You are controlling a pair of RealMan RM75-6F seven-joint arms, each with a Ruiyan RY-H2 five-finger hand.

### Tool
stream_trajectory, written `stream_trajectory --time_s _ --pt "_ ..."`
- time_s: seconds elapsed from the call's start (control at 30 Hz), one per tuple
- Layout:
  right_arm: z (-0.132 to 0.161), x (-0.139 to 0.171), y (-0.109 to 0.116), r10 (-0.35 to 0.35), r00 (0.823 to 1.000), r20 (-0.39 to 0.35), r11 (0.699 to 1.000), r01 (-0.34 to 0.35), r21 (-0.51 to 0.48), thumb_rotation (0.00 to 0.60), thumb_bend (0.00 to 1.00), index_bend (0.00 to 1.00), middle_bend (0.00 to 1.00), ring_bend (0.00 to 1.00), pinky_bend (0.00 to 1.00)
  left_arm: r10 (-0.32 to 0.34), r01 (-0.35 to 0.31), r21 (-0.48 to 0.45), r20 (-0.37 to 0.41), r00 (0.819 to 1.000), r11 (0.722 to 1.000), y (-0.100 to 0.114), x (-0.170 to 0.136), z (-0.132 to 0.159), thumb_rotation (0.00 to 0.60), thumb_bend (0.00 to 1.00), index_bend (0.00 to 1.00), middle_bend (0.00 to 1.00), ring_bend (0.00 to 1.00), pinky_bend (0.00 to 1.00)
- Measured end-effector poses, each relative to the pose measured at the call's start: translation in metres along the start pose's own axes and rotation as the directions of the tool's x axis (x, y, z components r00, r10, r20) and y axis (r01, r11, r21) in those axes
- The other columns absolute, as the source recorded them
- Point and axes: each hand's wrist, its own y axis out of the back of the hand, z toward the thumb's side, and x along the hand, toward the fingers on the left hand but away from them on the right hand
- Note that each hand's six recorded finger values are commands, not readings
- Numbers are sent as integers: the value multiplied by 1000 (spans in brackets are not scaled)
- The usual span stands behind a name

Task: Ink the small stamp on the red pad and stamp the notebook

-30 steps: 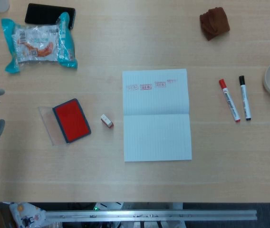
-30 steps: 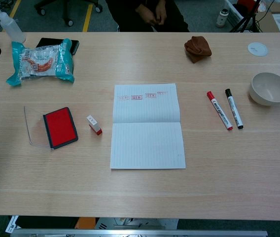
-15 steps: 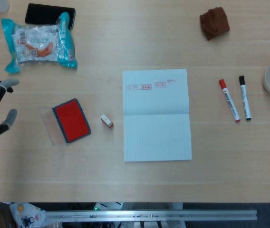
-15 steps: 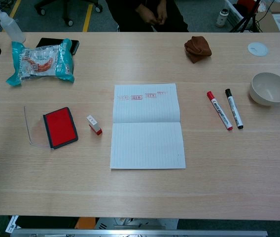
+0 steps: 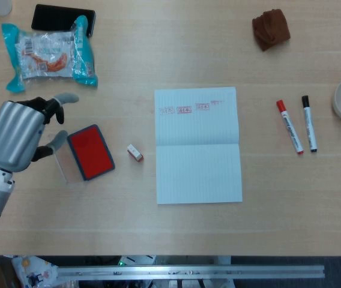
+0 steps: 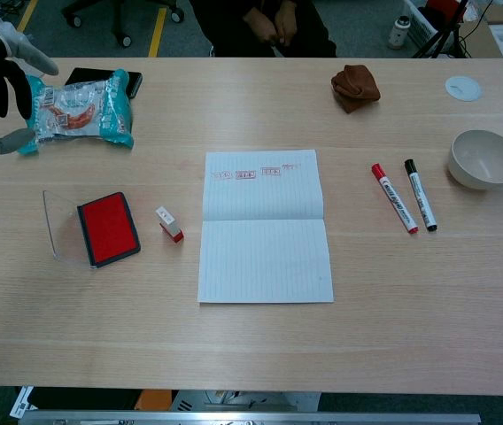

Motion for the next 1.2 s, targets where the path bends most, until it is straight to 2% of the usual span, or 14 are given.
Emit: stream_trajectory --time_s 0.07,0.2,0.3,0.4,0.63,0.8,1.2 --pt "2 -1 -1 4 1000 -5 1000 -4 1 600 295 401 386 325 381 -33 33 0 36 999 999 -5 7 6 600 246 293 865 876 1000" --pt "3 -1 -3 14 1000 -7 1000 -14 5 600 294 401 386 325 381 -122 120 22 113 986 993 -20 19 19 600 246 296 979 981 1000" --pt "3 -2 -4 19 1000 -5 1000 -19 6 600 295 400 386 325 381 -191 183 59 174 966 981 -33 30 33 600 246 309 1000 1000 1000" --pt "3 -2 -5 24 1000 -4 1000 -24 8 600 294 401 386 325 381 -231 217 83 220 948 973 -45 39 46 600 246 340 1000 1000 1000" --pt "2 -2 -7 36 999 3 999 -36 12 600 294 401 386 325 381 -279 237 178 273 921 955 -66 49 61 600 246 402 1000 1000 1000" --pt "1 -1 -9 43 999 8 999 -43 13 600 294 401 386 325 381 -348 281 256 272 897 925 -87 53 68 600 246 413 1000 1000 1000" --pt "-4 -1 -13 54 998 15 998 -54 11 600 294 401 386 324 381 -430 367 297 181 885 881 -119 59 59 600 246 433 1000 1000 1000"
